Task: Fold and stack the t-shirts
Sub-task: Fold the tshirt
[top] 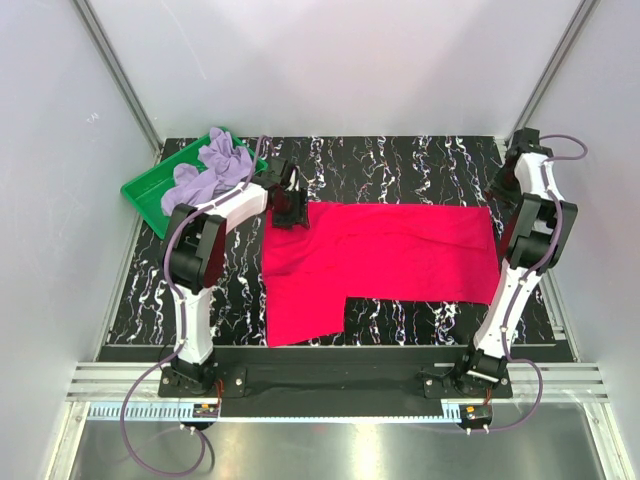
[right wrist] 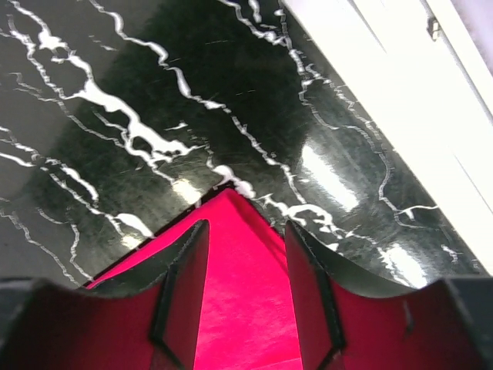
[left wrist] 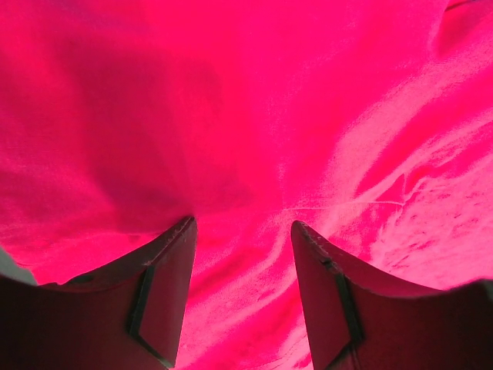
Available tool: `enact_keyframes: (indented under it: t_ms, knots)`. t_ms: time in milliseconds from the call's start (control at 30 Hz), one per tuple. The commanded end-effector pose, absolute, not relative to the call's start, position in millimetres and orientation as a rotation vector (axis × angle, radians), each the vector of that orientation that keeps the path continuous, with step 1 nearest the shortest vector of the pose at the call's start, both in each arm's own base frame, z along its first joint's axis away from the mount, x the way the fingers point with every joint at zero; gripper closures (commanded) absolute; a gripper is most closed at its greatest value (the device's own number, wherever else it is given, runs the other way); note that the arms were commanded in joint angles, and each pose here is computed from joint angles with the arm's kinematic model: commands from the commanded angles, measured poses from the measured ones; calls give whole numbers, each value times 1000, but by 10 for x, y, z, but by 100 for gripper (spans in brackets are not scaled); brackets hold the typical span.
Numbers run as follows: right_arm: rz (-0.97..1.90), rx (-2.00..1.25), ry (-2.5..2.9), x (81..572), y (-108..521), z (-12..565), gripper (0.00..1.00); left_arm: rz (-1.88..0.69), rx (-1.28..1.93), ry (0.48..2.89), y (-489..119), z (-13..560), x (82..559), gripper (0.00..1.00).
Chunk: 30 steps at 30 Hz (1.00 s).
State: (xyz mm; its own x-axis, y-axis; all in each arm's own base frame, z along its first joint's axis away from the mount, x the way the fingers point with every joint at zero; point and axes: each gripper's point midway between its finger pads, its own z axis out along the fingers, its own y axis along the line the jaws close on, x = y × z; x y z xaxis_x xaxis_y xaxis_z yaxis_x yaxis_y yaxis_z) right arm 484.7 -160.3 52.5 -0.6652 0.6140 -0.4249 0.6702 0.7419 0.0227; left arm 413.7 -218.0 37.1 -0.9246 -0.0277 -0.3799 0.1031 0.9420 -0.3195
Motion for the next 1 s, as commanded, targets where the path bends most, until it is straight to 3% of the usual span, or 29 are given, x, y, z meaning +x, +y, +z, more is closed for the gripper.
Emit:
enact_keyframes:
  t_ms: [0,533,967]
  knots:
    - [-144,941,2534,4905,-1611,573,48,-485,47,2706,-2187,387,4170,42]
    - [-91,904,2570,4755,-1482,413,57,-498,44,2724,-2206,332,4149,40]
    - [-194,907,2538,4677,-1600,681,50,-496,56,2734,-2201,297,4131,40]
